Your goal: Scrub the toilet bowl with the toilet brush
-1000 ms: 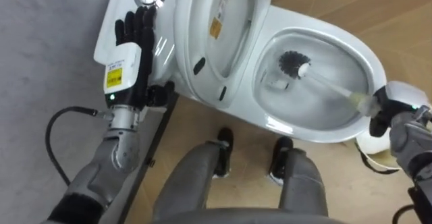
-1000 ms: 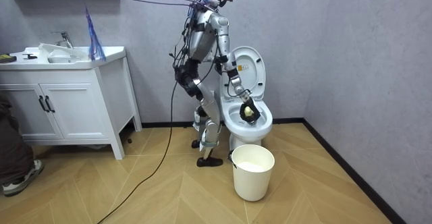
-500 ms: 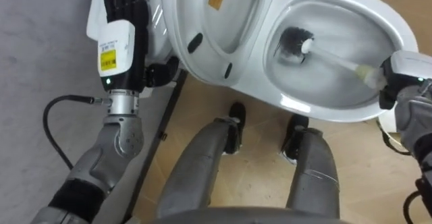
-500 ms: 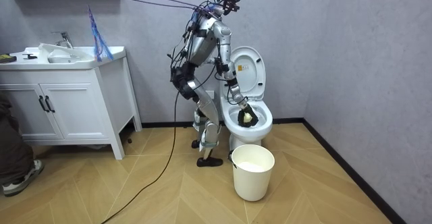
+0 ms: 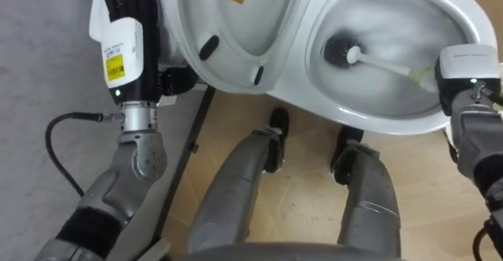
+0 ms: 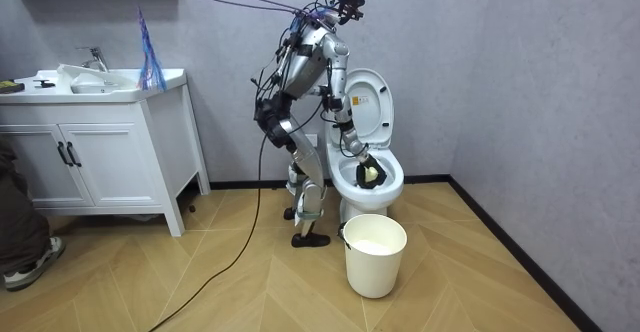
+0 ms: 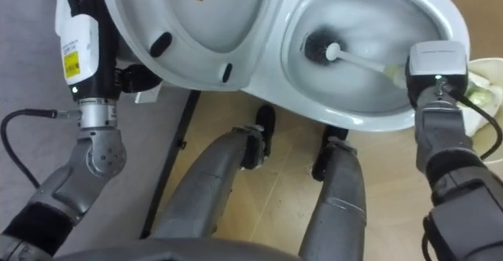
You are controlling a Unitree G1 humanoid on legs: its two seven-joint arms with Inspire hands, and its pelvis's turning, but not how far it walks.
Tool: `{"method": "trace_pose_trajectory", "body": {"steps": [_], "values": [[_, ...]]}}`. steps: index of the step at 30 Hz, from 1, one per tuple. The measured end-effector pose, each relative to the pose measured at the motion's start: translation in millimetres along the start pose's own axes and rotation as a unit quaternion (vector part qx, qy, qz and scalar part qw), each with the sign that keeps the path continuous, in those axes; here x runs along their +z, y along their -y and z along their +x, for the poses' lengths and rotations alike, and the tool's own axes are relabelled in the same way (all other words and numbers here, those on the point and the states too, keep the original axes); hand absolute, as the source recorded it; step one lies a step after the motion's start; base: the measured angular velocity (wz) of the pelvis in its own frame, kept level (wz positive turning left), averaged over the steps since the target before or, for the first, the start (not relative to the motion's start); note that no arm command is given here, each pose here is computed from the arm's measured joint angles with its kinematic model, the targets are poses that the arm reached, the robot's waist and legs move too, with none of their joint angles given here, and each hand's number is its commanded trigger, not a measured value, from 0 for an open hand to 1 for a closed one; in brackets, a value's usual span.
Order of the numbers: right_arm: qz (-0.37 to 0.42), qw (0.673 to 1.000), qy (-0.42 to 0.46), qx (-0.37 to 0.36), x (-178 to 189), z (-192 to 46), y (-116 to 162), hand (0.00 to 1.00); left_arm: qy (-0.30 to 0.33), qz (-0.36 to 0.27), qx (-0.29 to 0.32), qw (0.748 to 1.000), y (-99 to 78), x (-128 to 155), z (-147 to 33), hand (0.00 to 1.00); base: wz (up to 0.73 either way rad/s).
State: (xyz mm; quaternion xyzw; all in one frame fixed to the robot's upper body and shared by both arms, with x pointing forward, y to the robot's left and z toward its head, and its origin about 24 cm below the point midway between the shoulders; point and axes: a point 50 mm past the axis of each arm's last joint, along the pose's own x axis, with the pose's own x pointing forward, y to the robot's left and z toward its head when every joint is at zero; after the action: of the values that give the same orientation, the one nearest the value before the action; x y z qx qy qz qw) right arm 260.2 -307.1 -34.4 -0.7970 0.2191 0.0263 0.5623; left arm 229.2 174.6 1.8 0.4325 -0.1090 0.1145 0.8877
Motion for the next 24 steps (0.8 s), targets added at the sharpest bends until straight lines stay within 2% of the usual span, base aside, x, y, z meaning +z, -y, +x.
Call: {"method": "trace_pose_trajectory", "body": {"steps": [4, 7, 12, 14, 17, 22, 24], "values": [[0.009, 1.0, -0.003, -0.001, -2, 1, -1, 1.0, -0.012, -0.015, -0.001, 1.0, 1.5, 0, -1.1, 0.0, 0.0], [0.059, 0.998, -0.016, -0.007, -6, 2, 0, 1.0, -0.013, -0.021, 0.001, 1.0, 0.2, 0, -0.2, 0.0, 0.04], [0.258, 0.963, -0.075, -0.02, -23, 8, 9, 1.0, 0.002, -0.013, 0.026, 1.0, -13.2, -1, 5.3, 0.0, 0.14], [0.278, 0.957, -0.07, -0.033, -23, 10, 15, 1.0, 0.007, -0.016, 0.04, 0.999, -17.7, 1, 7.5, 0.0, 0.23], [0.281, 0.957, -0.058, -0.049, -20, 14, 24, 1.0, 0.009, -0.018, 0.057, 0.998, -23.7, 2, 11.1, 0.0, 0.09], [0.211, 0.973, -0.02, -0.091, -5, 18, 46, 1.0, -0.004, 0.004, 0.063, 0.998, -26.7, -5, 10.6, 0.0, -0.17], [0.18, 0.978, 0.014, -0.107, 18, 14, 49, 1.0, -0.011, 0.016, 0.059, 0.998, -25.5, -7, 10.1, 0.0, -0.2]]}}
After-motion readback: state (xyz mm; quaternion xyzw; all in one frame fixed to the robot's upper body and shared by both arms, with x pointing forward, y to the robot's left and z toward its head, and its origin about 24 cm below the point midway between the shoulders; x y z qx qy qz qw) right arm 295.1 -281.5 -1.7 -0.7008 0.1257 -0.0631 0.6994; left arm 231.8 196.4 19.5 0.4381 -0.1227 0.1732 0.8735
